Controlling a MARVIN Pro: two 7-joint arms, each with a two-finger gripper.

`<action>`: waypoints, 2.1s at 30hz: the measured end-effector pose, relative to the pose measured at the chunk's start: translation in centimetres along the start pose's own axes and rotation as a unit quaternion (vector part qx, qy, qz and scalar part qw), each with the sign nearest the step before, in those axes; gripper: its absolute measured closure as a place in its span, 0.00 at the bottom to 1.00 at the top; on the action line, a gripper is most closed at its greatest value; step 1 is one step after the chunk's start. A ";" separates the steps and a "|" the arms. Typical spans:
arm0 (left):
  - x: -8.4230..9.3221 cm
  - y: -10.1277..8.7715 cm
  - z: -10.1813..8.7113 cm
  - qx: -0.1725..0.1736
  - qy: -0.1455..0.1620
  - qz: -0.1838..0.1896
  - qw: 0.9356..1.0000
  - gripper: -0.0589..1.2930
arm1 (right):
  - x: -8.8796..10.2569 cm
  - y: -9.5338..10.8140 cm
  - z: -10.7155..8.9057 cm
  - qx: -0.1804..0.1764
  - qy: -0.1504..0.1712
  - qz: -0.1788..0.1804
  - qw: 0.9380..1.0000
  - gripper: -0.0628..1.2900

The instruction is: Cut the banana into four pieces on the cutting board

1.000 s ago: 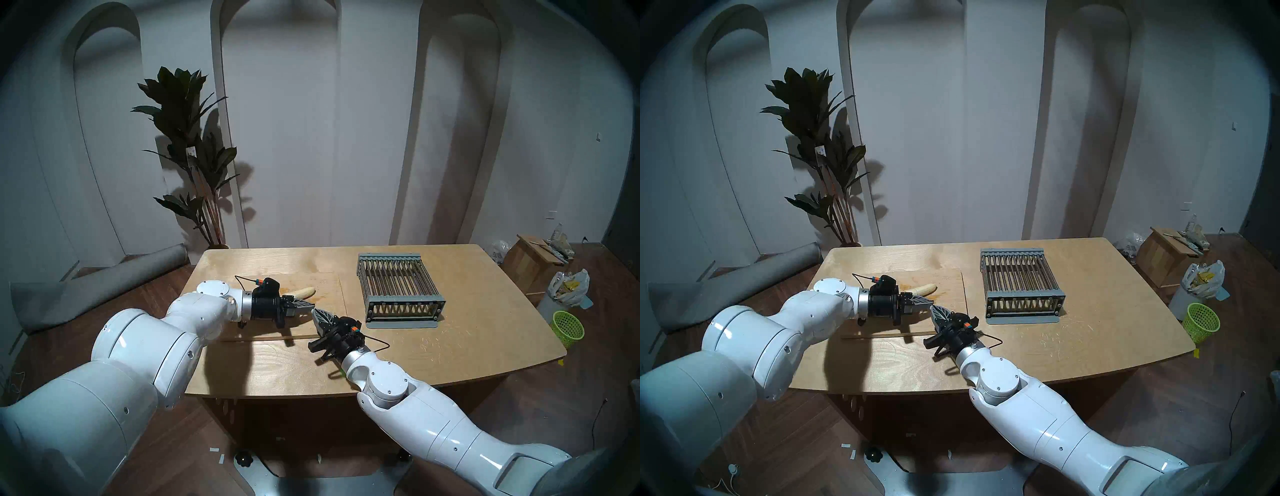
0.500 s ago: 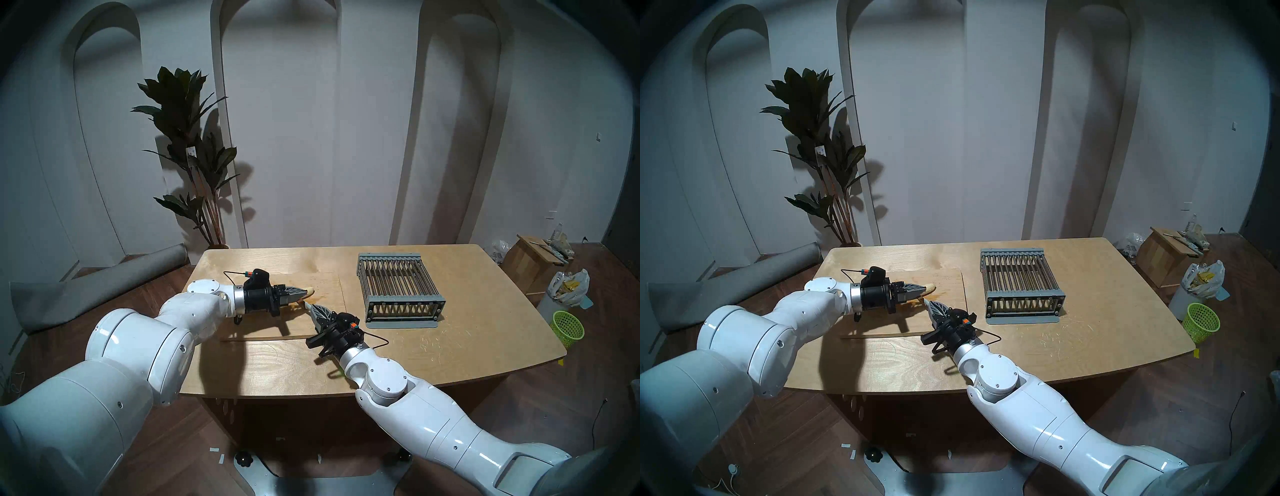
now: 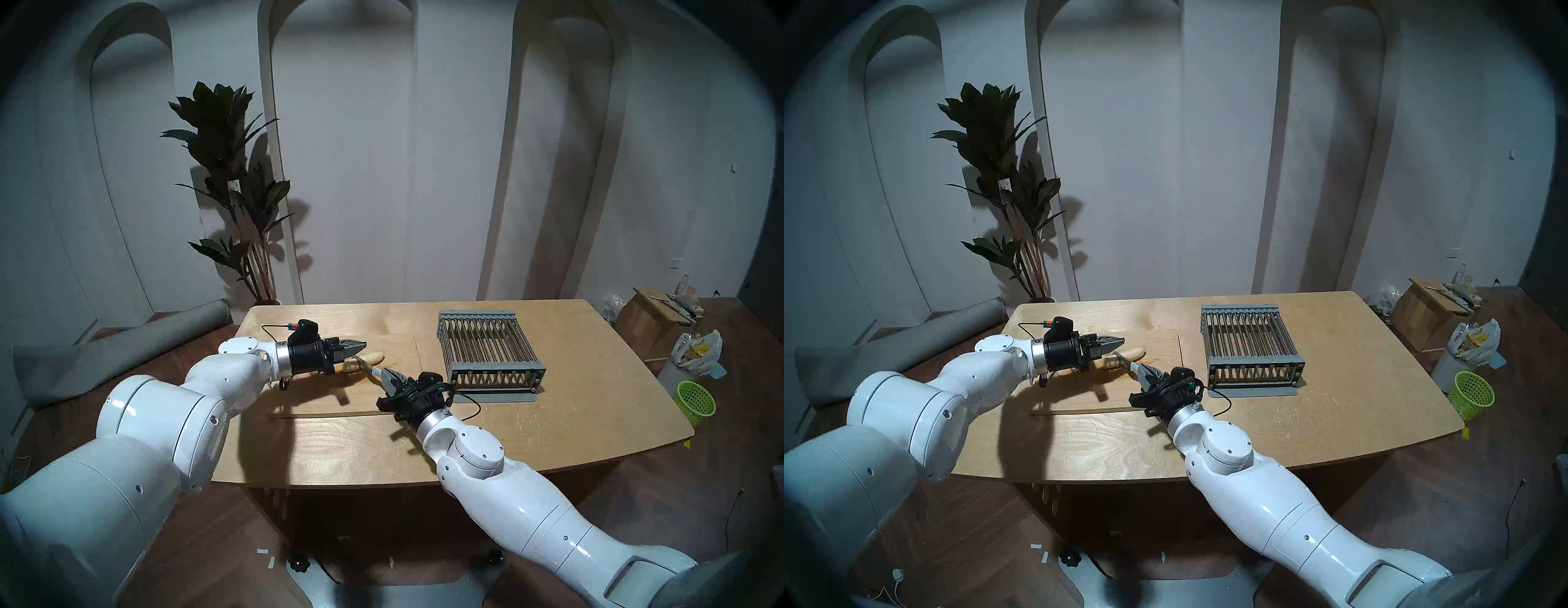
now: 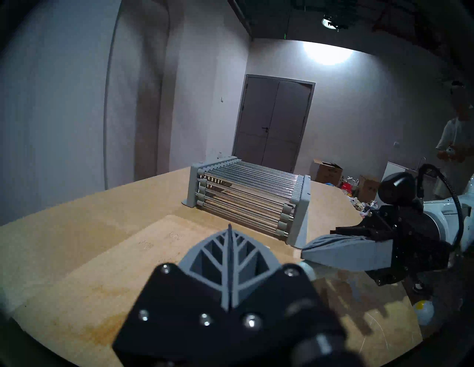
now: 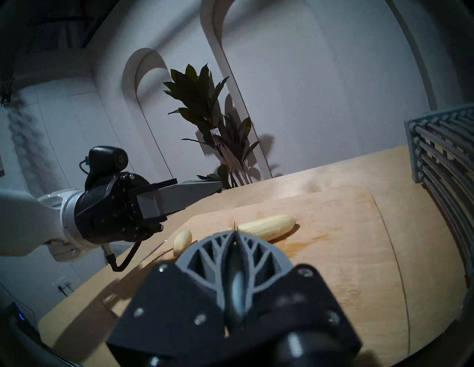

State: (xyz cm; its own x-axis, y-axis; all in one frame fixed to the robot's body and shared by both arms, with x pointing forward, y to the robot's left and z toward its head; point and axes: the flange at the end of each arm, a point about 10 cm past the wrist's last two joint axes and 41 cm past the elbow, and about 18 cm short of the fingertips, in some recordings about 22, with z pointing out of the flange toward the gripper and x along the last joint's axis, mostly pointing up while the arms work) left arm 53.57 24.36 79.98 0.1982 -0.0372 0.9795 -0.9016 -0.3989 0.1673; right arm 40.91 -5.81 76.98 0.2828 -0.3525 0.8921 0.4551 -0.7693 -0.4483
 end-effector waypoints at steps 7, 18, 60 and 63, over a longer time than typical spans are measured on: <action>0.1 0.0 0.0 -0.003 0.002 0.002 1.000 0.98 | 1.0 -0.2 -0.2 0.011 0.010 -0.025 1.000 0.90; 0.5 0.3 1.2 -0.009 0.016 0.003 1.000 0.98 | 1.5 0.8 -0.9 0.005 0.022 -0.082 0.996 0.90; 1.6 1.8 6.1 -0.035 0.031 0.001 0.999 0.98 | 2.4 4.3 -1.4 0.038 0.020 -0.205 0.978 0.90; 1.5 1.9 6.0 -0.036 0.028 0.002 0.999 0.98 | 2.9 4.7 -1.2 0.037 0.025 -0.210 0.977 0.90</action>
State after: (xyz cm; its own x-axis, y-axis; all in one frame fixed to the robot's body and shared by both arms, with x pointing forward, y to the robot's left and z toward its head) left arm 54.51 18.03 81.08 0.1752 0.0141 0.9844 -0.9279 -0.3319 0.1699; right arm 42.81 -11.10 77.55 0.0169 -0.0403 0.9990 0.5827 -0.8116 -0.0426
